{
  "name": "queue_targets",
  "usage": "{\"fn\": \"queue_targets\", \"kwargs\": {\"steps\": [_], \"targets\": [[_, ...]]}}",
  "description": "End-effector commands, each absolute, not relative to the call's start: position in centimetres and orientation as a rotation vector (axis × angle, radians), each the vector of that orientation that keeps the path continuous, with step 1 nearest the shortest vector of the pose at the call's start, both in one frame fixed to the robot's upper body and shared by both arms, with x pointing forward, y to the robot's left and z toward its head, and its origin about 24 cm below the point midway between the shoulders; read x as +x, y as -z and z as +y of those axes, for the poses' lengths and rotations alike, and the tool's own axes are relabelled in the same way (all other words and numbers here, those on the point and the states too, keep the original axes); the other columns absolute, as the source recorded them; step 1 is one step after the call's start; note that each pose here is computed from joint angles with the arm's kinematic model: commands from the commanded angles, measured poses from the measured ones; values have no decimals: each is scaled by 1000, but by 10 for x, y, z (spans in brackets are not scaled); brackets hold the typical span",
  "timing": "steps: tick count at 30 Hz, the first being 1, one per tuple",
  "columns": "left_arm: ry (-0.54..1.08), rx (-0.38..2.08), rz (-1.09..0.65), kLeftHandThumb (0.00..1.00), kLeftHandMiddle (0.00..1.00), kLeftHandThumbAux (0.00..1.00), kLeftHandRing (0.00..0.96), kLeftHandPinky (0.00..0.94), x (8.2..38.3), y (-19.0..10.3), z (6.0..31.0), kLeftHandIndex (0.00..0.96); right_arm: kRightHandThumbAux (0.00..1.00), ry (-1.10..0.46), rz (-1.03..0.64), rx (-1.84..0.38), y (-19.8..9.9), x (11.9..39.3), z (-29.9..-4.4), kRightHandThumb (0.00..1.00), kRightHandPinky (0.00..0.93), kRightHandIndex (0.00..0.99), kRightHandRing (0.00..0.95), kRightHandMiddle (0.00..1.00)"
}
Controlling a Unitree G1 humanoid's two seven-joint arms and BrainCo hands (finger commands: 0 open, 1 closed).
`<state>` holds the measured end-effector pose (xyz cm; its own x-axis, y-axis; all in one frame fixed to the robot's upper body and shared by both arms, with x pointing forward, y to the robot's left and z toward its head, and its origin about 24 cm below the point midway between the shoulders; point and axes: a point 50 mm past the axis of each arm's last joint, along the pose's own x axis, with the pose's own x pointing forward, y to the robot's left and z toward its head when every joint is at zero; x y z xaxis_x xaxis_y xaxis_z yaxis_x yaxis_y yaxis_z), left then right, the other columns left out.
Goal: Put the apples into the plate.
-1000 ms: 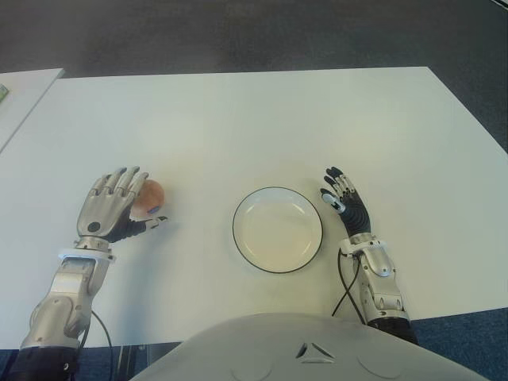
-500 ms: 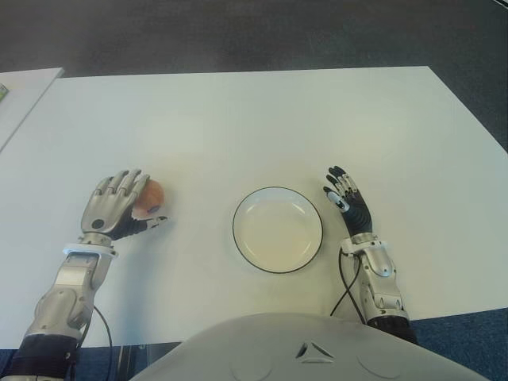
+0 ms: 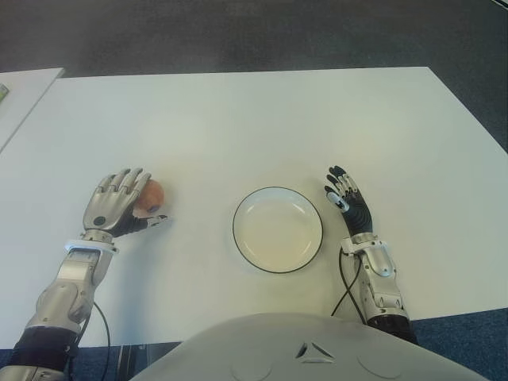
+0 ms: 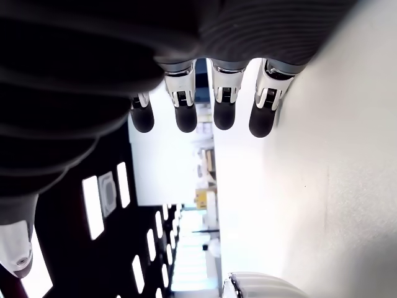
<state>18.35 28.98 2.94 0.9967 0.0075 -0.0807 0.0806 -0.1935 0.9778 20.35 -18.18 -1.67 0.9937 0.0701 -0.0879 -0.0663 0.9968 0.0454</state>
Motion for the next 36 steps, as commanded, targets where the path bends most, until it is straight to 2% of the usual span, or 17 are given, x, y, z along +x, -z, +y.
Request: {"fn": "queue_targets", "kwargs": {"steps": [1,15,28,35,36], "targets": [[80,1769,73,295,0,330,0,0,185,-26,291,0,530,-48,226,61,40,189,-185,105,0,0,0,0],[82,1768,69,294,0,328,0,0,191,-22,292,0,480,-46,212,80,41,191,-185,93,5,0,0,0],[58,1774,63,269,0,317,0,12,196,-18,290,3,496,-44,214,82,41,193,-187,96,11,0,0,0],[25,1752,68,308,82,340,44,83,199,-14,290,130,499,-46,216,84,41,193,-188,92,1,0,0,0],[14,1746,66,322,116,343,76,115,200,-13,290,166,499,-46,217,85,41,193,-189,92,1,0,0,0]]}}
